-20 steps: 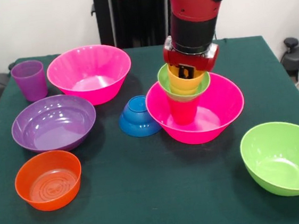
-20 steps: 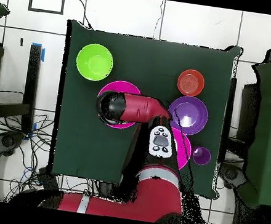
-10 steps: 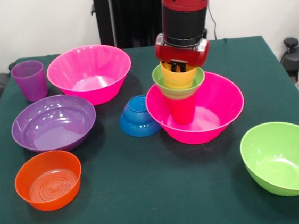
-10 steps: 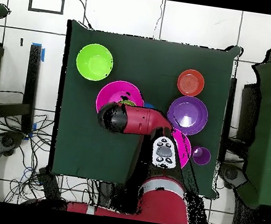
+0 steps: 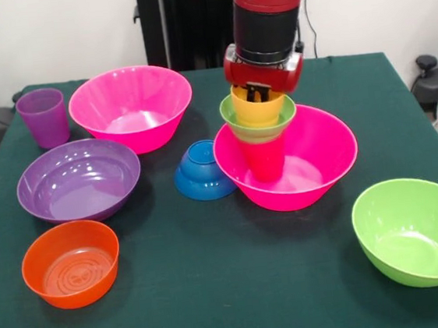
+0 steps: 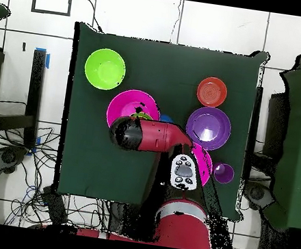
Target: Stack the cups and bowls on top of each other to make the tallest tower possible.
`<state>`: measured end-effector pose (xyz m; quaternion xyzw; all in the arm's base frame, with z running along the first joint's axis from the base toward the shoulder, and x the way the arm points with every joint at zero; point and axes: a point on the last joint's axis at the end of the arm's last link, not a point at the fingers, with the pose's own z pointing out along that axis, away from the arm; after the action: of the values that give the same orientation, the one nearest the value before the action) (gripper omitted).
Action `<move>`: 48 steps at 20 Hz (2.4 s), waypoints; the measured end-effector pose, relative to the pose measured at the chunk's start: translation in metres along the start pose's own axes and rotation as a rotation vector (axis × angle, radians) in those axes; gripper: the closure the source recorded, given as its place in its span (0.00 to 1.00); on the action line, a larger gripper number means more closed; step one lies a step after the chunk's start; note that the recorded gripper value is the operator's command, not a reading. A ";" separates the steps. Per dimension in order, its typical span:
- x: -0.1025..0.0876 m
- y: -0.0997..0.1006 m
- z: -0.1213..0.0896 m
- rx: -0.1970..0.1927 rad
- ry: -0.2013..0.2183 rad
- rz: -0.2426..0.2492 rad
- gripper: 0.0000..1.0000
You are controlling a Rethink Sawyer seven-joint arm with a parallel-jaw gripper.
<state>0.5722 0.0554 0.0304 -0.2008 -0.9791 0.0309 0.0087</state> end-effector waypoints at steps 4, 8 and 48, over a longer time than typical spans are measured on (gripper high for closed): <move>0.012 -0.005 -0.002 0.044 0.109 0.001 1.00; 0.016 -0.007 -0.003 0.052 0.159 0.004 1.00; -0.003 0.011 -0.006 0.006 0.125 -0.058 1.00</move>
<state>0.5793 0.0651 0.0353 -0.1738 -0.9820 0.0211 0.0712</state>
